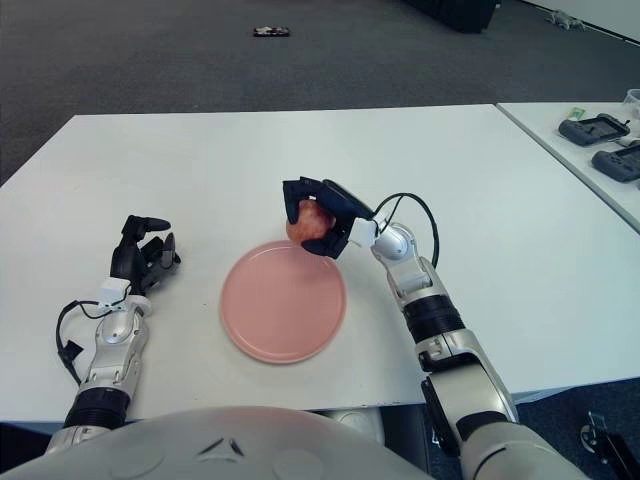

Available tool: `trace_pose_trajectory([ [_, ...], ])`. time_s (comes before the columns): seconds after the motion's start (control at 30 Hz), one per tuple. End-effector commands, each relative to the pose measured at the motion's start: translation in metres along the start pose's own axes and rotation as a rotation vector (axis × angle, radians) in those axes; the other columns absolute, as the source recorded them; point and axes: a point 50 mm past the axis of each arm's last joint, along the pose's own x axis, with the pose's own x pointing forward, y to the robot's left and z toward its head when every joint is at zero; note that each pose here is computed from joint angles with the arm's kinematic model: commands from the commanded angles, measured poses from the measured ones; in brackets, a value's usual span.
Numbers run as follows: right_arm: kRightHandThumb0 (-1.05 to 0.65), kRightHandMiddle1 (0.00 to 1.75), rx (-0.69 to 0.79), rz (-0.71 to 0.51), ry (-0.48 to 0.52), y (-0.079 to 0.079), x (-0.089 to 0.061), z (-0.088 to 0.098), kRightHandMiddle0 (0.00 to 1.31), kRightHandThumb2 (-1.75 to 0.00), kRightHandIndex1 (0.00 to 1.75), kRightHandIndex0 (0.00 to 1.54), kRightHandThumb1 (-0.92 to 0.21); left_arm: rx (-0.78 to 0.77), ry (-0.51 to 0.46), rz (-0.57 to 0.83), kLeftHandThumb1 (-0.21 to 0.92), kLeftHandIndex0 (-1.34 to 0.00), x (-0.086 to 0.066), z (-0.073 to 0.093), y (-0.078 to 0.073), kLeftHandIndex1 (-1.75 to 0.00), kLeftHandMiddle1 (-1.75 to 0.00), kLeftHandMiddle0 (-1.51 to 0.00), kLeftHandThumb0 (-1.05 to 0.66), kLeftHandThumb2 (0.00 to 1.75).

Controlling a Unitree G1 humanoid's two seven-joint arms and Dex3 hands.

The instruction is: Put the apple into the plate.

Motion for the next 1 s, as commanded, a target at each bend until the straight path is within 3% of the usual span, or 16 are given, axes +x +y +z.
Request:
trace_pose_trajectory([
  [0.0, 0.00, 1.75, -0.002, 0.056, -0.039, 0.005, -0.003, 0.006, 0.61, -1.63, 1.63, 0.89, -0.01, -0.006, 0.035, -0.015, 0.70, -0.33, -0.008, -0.009, -0.003, -1.75, -1.75, -0.85, -0.38, 0.83],
  [0.4, 0.00, 1.75, -0.137, 0.250, -0.056, 0.027, -0.011, 0.014, 0.61, -1.64, 1.65, 0.88, -0.01, -0.004, 0.043, -0.008, 0.69, -0.33, -0.008, -0.010, -0.003, -1.75, -1.75, -0.87, -0.38, 0.84],
  [0.67, 0.00, 1.75, -0.245, 0.360, -0.059, 0.045, -0.012, 0.009, 0.60, -1.64, 1.68, 0.86, -0.02, -0.005, 0.047, -0.011, 0.68, -0.34, -0.008, -0.010, -0.003, -1.75, -1.75, -0.87, -0.38, 0.86],
  [0.97, 0.00, 1.75, -0.479, 0.340, -0.152, 0.052, -0.012, 0.010, 0.60, -1.68, 1.74, 0.86, -0.01, -0.010, 0.048, -0.014, 0.70, -0.33, -0.008, -0.010, -0.003, -1.75, -1.75, -0.85, -0.38, 0.83],
])
